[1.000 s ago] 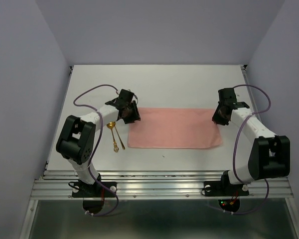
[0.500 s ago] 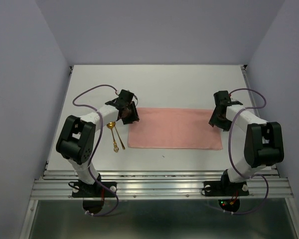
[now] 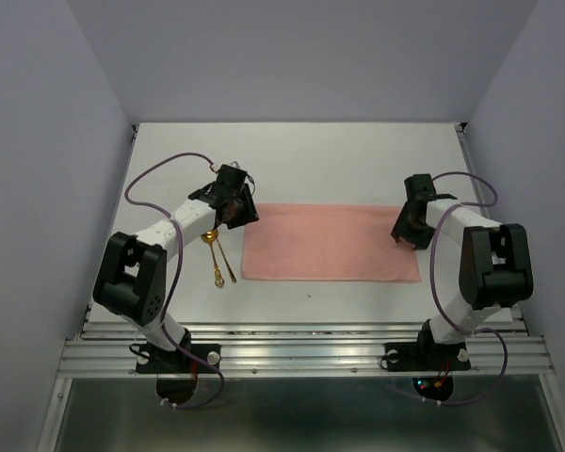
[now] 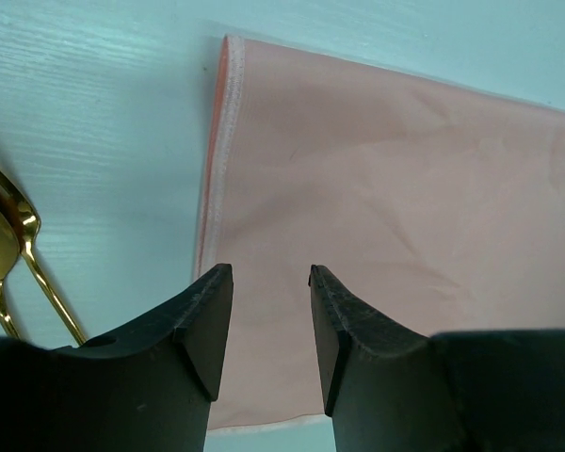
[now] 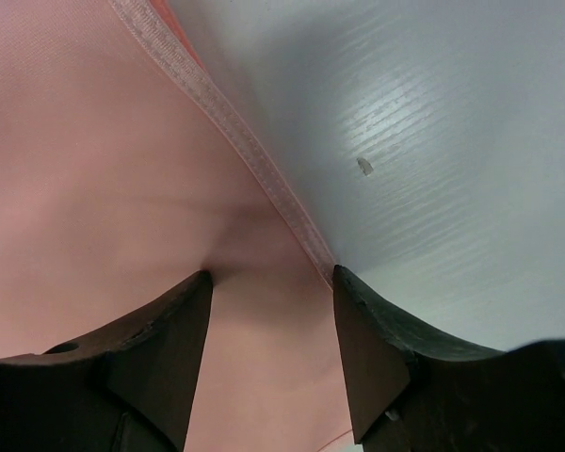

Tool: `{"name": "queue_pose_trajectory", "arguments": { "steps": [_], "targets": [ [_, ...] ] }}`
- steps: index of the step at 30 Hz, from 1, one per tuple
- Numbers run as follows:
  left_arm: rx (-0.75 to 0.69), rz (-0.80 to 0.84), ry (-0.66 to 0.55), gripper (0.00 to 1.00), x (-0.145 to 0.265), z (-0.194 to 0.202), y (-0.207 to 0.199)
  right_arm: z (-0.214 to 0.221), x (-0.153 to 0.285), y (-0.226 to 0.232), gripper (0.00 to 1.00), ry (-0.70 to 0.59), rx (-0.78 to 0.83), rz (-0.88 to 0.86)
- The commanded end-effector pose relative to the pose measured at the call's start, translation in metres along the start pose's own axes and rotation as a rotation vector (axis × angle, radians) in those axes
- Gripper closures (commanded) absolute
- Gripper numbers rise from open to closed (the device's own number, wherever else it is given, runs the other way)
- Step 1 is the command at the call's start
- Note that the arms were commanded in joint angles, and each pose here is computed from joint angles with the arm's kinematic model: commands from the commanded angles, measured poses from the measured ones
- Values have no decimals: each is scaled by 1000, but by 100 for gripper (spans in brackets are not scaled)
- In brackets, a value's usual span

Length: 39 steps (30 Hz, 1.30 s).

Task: Fold the napkin into a case and place the utensils inside
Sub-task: Pick up the rectangle-folded napkin from the center of the board.

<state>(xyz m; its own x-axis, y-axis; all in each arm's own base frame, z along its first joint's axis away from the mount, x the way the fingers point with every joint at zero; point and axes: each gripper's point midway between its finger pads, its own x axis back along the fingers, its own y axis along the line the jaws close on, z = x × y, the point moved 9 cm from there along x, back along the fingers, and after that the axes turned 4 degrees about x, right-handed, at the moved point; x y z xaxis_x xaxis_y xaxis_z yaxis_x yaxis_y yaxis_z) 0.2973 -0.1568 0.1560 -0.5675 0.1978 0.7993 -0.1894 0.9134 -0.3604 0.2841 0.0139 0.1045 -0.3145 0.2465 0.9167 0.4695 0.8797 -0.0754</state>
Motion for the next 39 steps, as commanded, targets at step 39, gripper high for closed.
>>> {"name": "queue_pose_trajectory", "arguments": {
  "steps": [39],
  "targets": [
    [4, -94, 138, 51, -45, 56, 25, -6, 5, -22, 42, -136, -125, 87]
  ]
}}
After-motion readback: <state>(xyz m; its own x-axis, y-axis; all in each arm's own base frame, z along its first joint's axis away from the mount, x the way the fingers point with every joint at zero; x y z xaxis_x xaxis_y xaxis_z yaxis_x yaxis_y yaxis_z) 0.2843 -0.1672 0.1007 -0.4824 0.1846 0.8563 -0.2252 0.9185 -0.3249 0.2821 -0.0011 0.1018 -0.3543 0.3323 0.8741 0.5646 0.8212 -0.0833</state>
